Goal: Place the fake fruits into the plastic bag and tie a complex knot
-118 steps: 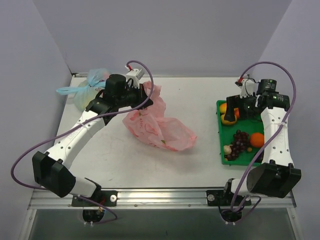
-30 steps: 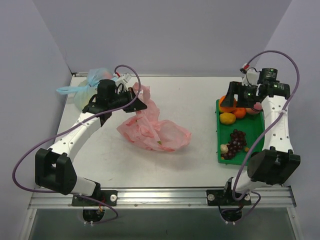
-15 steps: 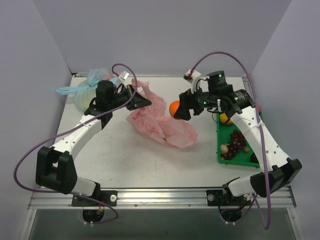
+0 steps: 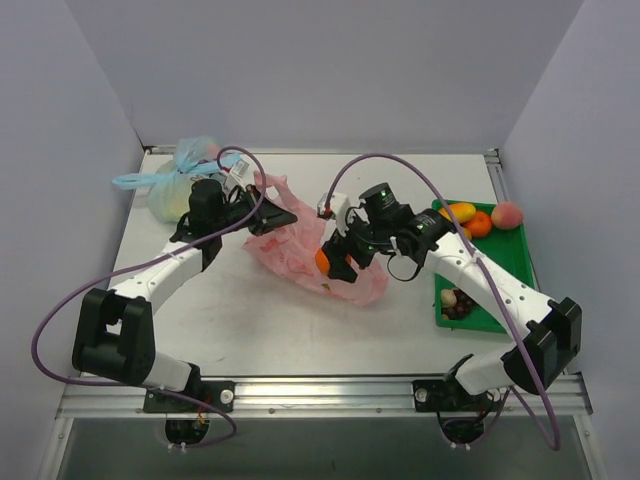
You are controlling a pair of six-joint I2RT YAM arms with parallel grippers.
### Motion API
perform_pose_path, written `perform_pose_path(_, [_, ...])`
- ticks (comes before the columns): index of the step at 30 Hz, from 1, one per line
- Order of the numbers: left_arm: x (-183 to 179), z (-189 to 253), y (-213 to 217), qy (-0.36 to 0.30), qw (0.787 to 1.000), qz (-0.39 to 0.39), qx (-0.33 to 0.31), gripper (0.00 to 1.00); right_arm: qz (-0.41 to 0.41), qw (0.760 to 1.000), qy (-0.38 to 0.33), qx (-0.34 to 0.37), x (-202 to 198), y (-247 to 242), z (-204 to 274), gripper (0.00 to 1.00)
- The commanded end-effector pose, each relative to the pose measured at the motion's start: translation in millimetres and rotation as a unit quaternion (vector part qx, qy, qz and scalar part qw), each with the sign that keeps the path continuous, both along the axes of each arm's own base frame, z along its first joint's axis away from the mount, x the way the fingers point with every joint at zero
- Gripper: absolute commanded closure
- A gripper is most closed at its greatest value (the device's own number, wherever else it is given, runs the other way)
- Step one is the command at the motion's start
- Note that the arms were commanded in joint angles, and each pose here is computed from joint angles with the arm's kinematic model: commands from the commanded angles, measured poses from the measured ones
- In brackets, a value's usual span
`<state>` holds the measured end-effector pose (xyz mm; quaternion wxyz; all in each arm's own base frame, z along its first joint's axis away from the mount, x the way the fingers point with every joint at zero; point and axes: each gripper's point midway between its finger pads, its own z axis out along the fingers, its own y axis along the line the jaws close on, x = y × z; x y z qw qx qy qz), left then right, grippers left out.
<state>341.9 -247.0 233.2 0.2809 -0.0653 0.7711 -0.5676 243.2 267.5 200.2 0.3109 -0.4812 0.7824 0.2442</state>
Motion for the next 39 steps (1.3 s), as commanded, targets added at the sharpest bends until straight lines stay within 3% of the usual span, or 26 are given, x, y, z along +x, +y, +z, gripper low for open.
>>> perform_pose_path(1, [2, 15, 5, -0.026, 0.999, -0.001, -0.022, 1.00, 0.032, 0.998, -0.062, 0.000, 12, 13, 5, 0.92])
perform_pose_path(11, [7, 12, 12, -0.008, 0.999, 0.006, -0.035, 1.00, 0.019, 0.991, -0.094, -0.098, 40, 10, -43, 0.85])
perform_pose_path(14, [8, 9, 10, -0.001, 0.999, -0.001, -0.042, 1.00, 0.011, 0.989, -0.103, -0.108, 46, 11, -47, 0.60])
perform_pose_path(15, [9, 7, 10, 0.007, 0.999, -0.002, -0.045, 1.00, 0.010, 0.988, -0.106, -0.108, 47, 14, -45, 0.39])
perform_pose_path(18, [13, 4, 9, 0.006, 0.999, -0.003, -0.047, 1.00, -0.005, 0.989, -0.108, -0.103, 47, 12, -34, 0.25])
perform_pose_path(24, [21, 2, 8, 0.005, 0.999, 0.000, -0.049, 1.00, -0.043, 0.994, -0.101, -0.026, 26, 4, 37, 0.08])
perform_pose_path(27, [24, 2, 8, 0.004, 0.999, 0.000, -0.049, 1.00, -0.099, 0.993, -0.059, -0.012, 25, -23, 39, 0.05])
perform_pose_path(32, [24, 1, 8, 0.004, 0.999, -0.003, -0.049, 1.00, -0.228, 0.968, 0.102, 0.009, 27, -89, 10, 0.05])
perform_pose_path(35, [25, 0, 7, 0.002, 0.999, -0.006, -0.048, 1.00, -0.231, 0.952, 0.196, 0.035, 7, -92, -6, 0.05])
perform_pose_path(39, [26, -1, 6, -0.003, 0.999, -0.010, -0.045, 1.00, -0.247, 0.930, 0.271, 0.037, -15, -90, -36, 0.04])
